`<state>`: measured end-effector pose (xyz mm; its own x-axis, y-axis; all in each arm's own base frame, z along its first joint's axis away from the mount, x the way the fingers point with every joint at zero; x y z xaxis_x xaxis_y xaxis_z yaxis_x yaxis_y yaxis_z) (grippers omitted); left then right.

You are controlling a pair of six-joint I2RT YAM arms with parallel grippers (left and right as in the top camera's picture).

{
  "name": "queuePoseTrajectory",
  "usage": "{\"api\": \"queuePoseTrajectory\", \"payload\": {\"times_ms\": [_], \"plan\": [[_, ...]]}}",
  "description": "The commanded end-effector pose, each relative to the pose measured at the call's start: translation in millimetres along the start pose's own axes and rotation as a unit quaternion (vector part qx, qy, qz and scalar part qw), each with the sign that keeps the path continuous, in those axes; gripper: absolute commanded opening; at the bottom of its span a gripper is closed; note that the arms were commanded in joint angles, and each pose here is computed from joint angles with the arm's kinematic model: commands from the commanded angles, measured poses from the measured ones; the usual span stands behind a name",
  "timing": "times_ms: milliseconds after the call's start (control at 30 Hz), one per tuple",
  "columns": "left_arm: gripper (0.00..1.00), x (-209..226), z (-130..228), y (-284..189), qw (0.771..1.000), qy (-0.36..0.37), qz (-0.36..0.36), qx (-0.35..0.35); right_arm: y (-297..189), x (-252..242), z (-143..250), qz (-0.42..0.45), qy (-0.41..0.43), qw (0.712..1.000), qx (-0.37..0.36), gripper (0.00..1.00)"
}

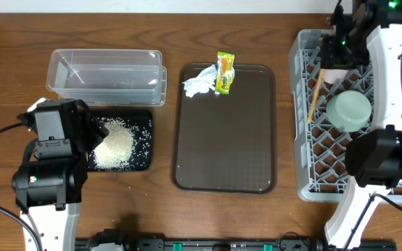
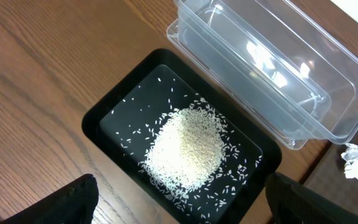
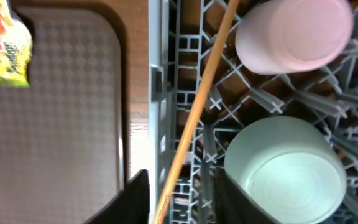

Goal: Sort waste into correct bins and load items into the dishwasher rack
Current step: 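Carry the wooden stick to the rack and stand it in the back-left, then release the stick and withdraw the right gripper to the rack's right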

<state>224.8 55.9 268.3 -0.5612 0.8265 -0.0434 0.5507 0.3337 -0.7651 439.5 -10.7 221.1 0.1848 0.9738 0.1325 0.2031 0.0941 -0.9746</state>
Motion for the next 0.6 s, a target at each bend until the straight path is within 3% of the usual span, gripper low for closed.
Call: {"api": "queuePoseTrajectory", "payload": {"times_ms": [0, 367, 467, 567], "plan": [[0.88, 1, -3, -2, 1.000, 0.000, -0.002, -0.005, 19, 0, 5, -0.001, -0.008, 1.000, 0.022, 0.55], [0.88, 1, -3, -2, 1.000, 0.000, -0.002, -0.005, 39, -1, 21, 0.004, 0.023, 0.998, 0.062, 0.53], [0.88, 1, -3, -2, 1.000, 0.000, -0.002, -0.005, 38, 4, 28, -0.005, 0.021, 0.997, 0.079, 0.49], [0.88, 1, -3, -2, 1.000, 0.000, -0.002, -0.005, 34, 12, 35, -0.015, 0.029, 0.995, 0.090, 0.35]]}}
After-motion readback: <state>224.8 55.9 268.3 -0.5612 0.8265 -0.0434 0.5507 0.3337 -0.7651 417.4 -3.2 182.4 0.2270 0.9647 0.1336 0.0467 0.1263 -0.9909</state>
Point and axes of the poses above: each gripper's point midway between its finger pads, its own y axis out along the fingers, its own x axis along the line the jaws close on, z = x × y, the point moved 4 cm from there along -y, back along the fingers, and after that the axes turned 10 degrees about y, right-handed, at the moved point
